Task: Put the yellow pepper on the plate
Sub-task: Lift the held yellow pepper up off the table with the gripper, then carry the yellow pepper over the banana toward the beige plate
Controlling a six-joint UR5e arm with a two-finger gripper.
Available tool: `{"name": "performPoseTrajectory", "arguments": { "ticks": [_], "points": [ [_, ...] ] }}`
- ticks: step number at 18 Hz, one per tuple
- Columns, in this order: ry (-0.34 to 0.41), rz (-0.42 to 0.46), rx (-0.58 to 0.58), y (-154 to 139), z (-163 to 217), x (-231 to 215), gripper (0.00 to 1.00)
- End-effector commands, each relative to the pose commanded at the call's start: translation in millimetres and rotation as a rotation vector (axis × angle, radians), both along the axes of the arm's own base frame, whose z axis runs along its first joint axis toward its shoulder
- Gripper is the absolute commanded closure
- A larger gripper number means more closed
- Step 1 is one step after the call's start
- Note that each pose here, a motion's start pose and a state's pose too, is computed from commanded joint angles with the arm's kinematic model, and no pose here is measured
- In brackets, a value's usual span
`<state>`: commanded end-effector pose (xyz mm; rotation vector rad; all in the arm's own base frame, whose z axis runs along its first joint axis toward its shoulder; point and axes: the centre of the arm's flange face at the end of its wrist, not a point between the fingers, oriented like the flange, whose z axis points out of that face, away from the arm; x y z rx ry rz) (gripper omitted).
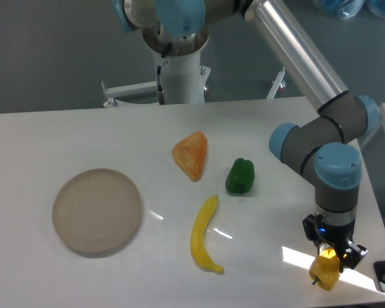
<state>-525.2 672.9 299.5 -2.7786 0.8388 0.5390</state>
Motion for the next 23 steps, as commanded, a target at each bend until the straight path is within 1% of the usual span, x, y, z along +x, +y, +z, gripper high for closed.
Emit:
{"name": "performPoseTrajectory", "arguments": {
  "ticks": [5,10,16,19,21,23],
  "points": [
    [-0.002,0.001,0.0,0.6,0.7,3.1,0.55],
    [-0.003,0.011,0.005,-2.1,11.4,9.5,0.55],
    [-0.009,0.038,0.016,-15.3,39.6,26.9,0.55],
    [-0.033,0.067,0.026,-17.7,53.3,56.2,0.55],
    [-0.046,0.098,0.037,-28.2,68.6,75.2,0.55],
    [-0.069,0.134,0.052,-33.5,81.9,106.5,0.55]
  ]
}}
